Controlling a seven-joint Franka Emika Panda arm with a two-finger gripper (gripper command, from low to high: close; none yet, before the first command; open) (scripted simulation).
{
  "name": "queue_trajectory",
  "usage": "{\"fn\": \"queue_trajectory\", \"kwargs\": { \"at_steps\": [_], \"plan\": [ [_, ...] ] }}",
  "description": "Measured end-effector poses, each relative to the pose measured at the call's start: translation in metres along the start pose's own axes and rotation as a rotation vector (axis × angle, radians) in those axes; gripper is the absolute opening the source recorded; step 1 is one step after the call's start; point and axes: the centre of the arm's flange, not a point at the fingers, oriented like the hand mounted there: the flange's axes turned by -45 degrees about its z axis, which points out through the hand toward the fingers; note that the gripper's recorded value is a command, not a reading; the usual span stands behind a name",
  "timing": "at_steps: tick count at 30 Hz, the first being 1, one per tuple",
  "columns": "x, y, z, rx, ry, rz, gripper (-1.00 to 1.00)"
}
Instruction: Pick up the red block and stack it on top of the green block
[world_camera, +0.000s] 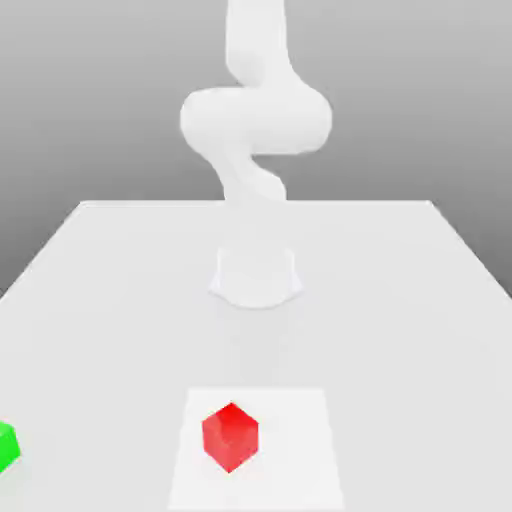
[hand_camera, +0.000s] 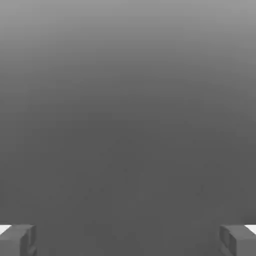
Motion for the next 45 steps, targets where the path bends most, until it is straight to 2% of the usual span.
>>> {"fn": "queue_trajectory", "kwargs": {
  "at_steps": [5, 11, 21, 27, 28, 35, 40, 45],
  "plan": [
    [-0.030, 0.007, 0.115, 0.039, -0.166, -0.158, 0.00],
    [-0.096, 0.010, 0.231, 0.106, -0.354, -0.342, 0.00],
    [-0.259, 0.013, 0.359, 0.263, -0.651, -0.633, 0.00],
    [-0.311, 0.012, 0.409, 0.280, -0.675, -0.658, 0.00],
    [-0.315, 0.012, 0.413, 0.280, -0.675, -0.658, -1.00],
    [-0.314, 0.011, 0.412, 0.281, -0.677, -0.658, -1.00],
    [-0.282, 0.013, 0.376, 0.281, -0.676, -0.658, -1.00],
    [-0.257, 0.100, 0.373, 0.159, -0.710, -0.308, -1.00]
  ]
}}
